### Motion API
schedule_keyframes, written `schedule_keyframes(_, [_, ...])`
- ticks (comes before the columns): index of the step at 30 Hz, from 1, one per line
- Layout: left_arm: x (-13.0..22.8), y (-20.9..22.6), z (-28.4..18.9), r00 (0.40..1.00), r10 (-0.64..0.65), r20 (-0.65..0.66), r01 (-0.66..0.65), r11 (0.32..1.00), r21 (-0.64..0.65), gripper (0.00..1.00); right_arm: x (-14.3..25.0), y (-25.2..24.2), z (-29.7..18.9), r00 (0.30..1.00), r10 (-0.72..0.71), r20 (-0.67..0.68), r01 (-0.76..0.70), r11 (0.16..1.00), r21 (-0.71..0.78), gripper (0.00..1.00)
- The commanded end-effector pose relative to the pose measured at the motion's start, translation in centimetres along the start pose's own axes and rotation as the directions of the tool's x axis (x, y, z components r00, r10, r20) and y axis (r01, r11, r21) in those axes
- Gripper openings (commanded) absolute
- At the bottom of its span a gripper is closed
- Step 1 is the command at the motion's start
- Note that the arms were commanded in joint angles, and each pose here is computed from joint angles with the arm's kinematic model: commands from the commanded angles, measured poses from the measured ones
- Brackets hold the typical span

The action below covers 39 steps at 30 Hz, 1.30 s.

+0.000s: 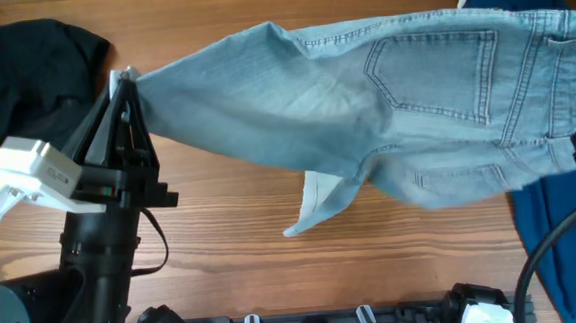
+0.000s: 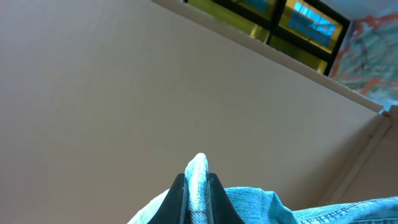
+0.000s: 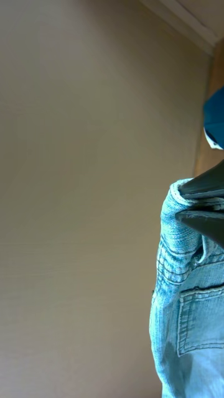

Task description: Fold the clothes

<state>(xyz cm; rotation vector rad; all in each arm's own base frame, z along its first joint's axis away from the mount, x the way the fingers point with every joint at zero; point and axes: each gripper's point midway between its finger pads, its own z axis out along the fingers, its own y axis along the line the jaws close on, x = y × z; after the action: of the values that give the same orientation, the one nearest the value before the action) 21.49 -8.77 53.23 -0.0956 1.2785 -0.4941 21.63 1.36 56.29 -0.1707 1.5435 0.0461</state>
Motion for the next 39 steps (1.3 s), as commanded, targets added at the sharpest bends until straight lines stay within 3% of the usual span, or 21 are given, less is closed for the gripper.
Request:
schedule_keyframes(1, [-1.5,-0.1,-0.2,0.998,0.044,0.044,-0.044,0.999,-0.004,0.04,-2.6,0.2,-1.9,0.993,-0.070,0.097,0.068,0.997,0.028,0.04])
schedule_keyframes(14, [-7.3,-0.3,-1.0,0.953,0.145,0.267,-0.138,0.989,-0.043,0.04,-8.5,0.4,-3.6,0.933,-0.156,0.325,0.139,0.987,0.074,0.04])
schedule_keyframes(18, [-8.1,0.0,-1.2,0.942,0.162,0.295,-0.148,0.987,-0.068,0.04,-8.3,0.7,-3.5,0.939,-0.120,0.323,0.112,0.993,0.043,0.04])
schedule_keyframes(22, [-7.5,1.5,-0.7,0.949,0.174,0.264,-0.133,0.977,-0.167,0.04,-7.1,-0.2,-1.5,0.961,0.005,0.275,-0.010,1.000,0.017,0.04])
schedule_keyframes(25, [-6.3,2.0,0.5,0.946,0.237,0.220,-0.184,0.954,-0.236,0.04,-4.6,-1.5,2.4,0.976,0.129,0.173,-0.131,0.991,-0.003,0.04])
schedule_keyframes(29, [-3.6,4.6,3.5,0.938,0.326,0.120,-0.253,0.878,-0.407,0.04,1.6,-4.4,10.4,0.933,0.358,-0.030,-0.357,0.933,0.045,0.04])
schedule_keyframes(34, [3.0,8.7,9.1,0.932,0.360,-0.039,-0.323,0.777,-0.540,0.04,13.4,-6.5,18.8,0.762,0.560,-0.325,-0.531,0.828,0.181,0.04])
schedule_keyframes(39, [10.7,12.2,13.8,0.930,0.326,-0.170,-0.363,0.735,-0.573,0.04,22.1,-7.1,21.6,0.602,0.623,-0.499,-0.548,0.777,0.310,0.04])
